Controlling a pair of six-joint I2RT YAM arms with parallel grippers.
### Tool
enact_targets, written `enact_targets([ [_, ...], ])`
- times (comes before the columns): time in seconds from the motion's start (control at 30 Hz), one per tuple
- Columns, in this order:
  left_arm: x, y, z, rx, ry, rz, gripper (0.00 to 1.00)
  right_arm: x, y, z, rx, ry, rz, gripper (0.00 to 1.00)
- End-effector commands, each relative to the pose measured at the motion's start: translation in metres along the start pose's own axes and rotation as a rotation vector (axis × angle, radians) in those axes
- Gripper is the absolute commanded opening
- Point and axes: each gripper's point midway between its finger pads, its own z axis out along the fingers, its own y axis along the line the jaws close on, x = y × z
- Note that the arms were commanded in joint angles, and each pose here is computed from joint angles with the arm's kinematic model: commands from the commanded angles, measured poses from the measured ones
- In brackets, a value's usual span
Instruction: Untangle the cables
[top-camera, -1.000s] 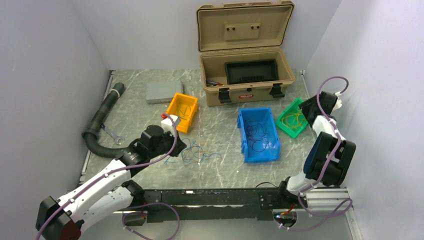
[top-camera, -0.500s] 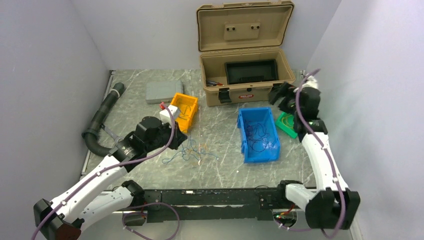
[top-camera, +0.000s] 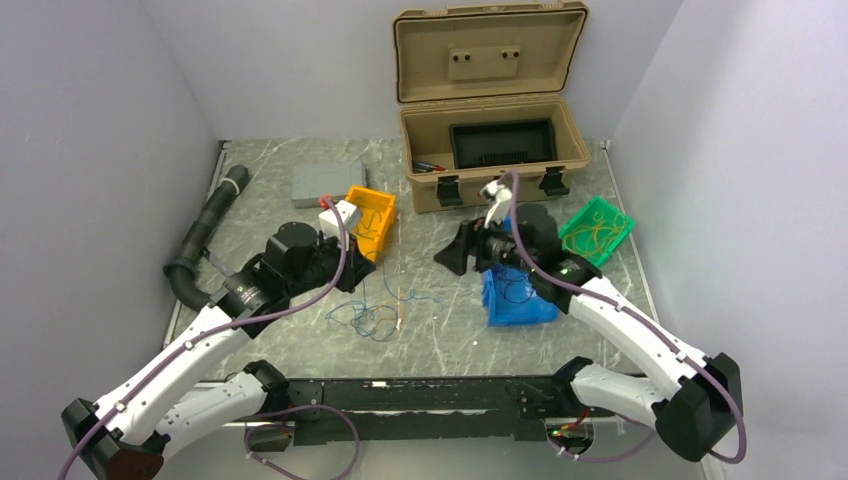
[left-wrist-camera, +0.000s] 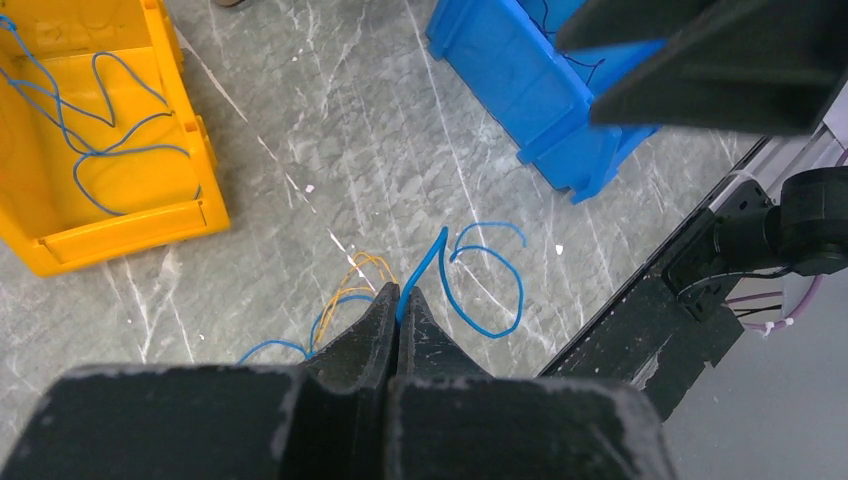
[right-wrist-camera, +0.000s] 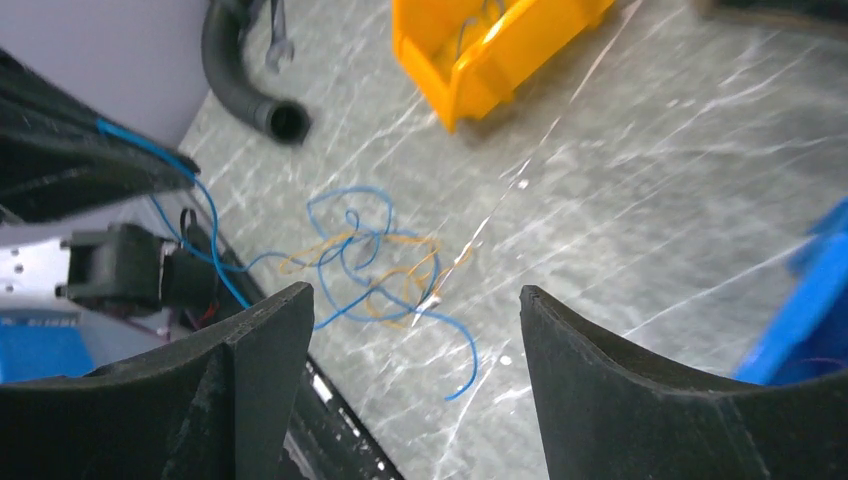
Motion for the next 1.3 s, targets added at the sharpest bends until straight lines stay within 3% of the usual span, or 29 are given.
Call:
enact_targets([
  [0.0, -0.007, -0.003, -0.005, 0.010, -0.026, 0.021, 0.00, 0.009, 0.017, 0.014, 0.003, -0.034, -0.014, 0.77],
  [0.17, -0.004, 0.004, -0.005, -0.030, -0.013, 0.017, 0.00, 0.029, 0.024, 0.022, 0.053, -0.063, 0.027, 0.76],
  [0.63, 0.012, 0.014, 0.000, -0.070, -0.008, -0.027, 0.00, 0.107, 0.038, 0.041, 0.161, 0.003, 0.135, 0.73],
  [0.93, 0.017, 0.018, 0.001, -0.085, -0.006, -0.048, 0.00, 0.158, 0.034, 0.075, 0.226, 0.132, 0.153, 0.69],
  [1.27, 0.023, 0.023, 0.004, -0.109, 0.002, -0.063, 0.00, 0.168, 0.055, 0.098, 0.093, 0.149, 0.139, 0.57],
])
